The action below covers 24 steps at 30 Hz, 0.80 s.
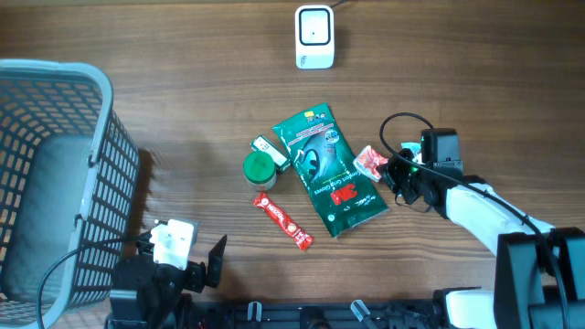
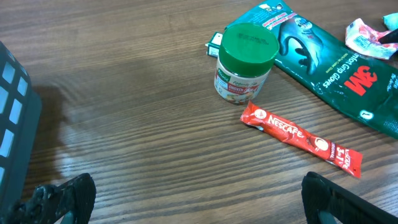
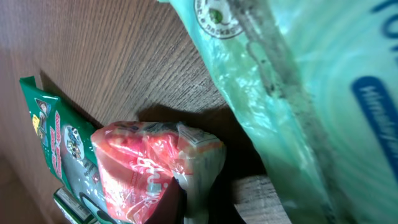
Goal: Scan the item barcode
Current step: 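Reach the right gripper toward the red-orange tissue pack, then grasp the red-orange tissue pack with the right gripper and lift it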
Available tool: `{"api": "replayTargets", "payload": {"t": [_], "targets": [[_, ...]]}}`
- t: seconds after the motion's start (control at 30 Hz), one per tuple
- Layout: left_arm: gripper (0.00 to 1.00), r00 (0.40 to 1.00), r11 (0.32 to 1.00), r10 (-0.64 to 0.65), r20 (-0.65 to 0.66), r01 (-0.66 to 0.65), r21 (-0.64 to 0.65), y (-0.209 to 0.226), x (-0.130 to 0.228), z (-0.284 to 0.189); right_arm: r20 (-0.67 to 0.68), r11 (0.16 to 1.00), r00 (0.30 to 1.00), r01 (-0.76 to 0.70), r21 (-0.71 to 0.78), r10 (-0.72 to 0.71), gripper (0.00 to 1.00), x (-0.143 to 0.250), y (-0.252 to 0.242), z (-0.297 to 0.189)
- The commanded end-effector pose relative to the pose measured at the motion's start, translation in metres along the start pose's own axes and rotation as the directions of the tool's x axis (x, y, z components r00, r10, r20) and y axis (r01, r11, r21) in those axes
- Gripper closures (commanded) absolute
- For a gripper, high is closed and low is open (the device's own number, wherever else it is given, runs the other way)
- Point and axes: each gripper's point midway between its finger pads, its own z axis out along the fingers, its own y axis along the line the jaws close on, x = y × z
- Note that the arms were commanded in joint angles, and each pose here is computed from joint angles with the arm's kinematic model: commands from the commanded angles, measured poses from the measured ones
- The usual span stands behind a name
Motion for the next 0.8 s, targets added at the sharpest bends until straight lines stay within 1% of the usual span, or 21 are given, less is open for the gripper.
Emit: {"api": "replayTargets", "payload": {"t": [0.0,0.03,0.07,0.1,0.13,0.17,0.2,0.23,0.27,0.33,0.4,0.47,0.53,0.6,0.7,0.73,0.77], "targets": [[0.00,1.000,1.000,-0.006,0.008,0.006,0.005,-0.001,-0.001,0.000,-0.040,0.993,0.999,-0.034,-0.116,0.030,0.96,0.010,0.026,-0.027],[0.00,1.000,1.000,-0.006,0.008,0.006,0.005,-0.001,-0.001,0.000,-0.074,0.984,0.996,-0.054,-0.171,0.042,0.96,0.018,0.039,-0.040],[0.00,1.000,1.000,-0.006,0.008,0.006,0.005,-0.001,-0.001,0.000,-0.142,0.962,0.988,-0.097,-0.254,0.062,0.96,0.032,0.058,-0.060],[0.00,1.000,1.000,-0.006,0.008,0.006,0.005,-0.001,-0.001,0.000,-0.199,0.941,0.975,-0.156,-0.299,0.099,0.96,0.041,0.071,-0.074],[0.00,1.000,1.000,-0.006,0.008,0.006,0.005,-0.001,-0.001,0.000,-0.287,0.907,0.939,-0.279,-0.316,0.189,0.96,0.052,0.082,-0.090],[0.00,1.000,1.000,-0.006,0.008,0.006,0.005,-0.001,-0.001,0.000,-0.430,0.830,0.821,-0.505,-0.236,0.376,0.95,0.069,0.087,-0.106],[0.00,1.000,1.000,-0.006,0.008,0.006,0.005,-0.001,-0.001,0.000,-0.479,0.762,0.719,-0.631,-0.146,0.503,0.96,0.078,0.083,-0.114],[0.00,1.000,1.000,-0.006,0.008,0.006,0.005,-0.001,-0.001,0.000,-0.498,0.709,0.633,-0.704,-0.050,0.593,0.95,0.088,0.074,-0.118],[0.00,1.000,1.000,-0.006,0.008,0.006,0.005,-0.001,-0.001,0.000,-0.546,0.696,0.577,-0.718,0.016,0.608,0.96,0.102,0.071,-0.123],[0.00,1.000,1.000,-0.006,0.009,0.006,0.005,-0.001,-0.001,0.000,-0.614,0.708,0.539,-0.705,0.045,0.576,0.96,0.114,0.076,-0.131],[0.00,1.000,1.000,-0.006,0.008,0.006,0.005,-0.001,-0.001,0.000,-0.667,0.705,0.486,-0.704,0.084,0.565,0.96,0.124,0.079,-0.139],[0.00,1.000,1.000,-0.006,0.008,0.006,0.005,-0.001,-0.001,0.000,-0.661,0.641,0.399,-0.750,0.164,0.636,0.96,0.126,0.079,-0.140],[0.00,1.000,1.000,-0.006,0.009,0.006,0.005,-0.001,-0.001,0.000,-0.628,0.624,0.414,-0.767,0.150,0.660,0.96,0.117,0.077,-0.134],[0.00,1.000,1.000,-0.006,0.008,0.006,0.005,-0.001,-0.001,0.000,-0.607,0.605,0.401,-0.778,0.170,0.687,0.96,0.113,0.073,-0.126],[0.00,1.000,1.000,-0.006,0.008,0.006,0.005,-0.001,-0.001,0.000,-0.576,0.566,0.351,-0.787,0.246,0.739,0.96,0.111,0.064,-0.110],[0.00,1.000,1.000,-0.006,0.008,0.006,0.005,-0.001,-0.001,0.000,-0.576,0.553,0.325,-0.785,0.279,0.751,0.96,0.113,0.062,-0.106],[0.00,1.000,1.000,-0.006,0.008,0.006,0.005,-0.001,-0.001,0.000,-0.587,0.541,0.283,-0.776,0.325,0.758,0.96,0.117,0.060,-0.104]]}}
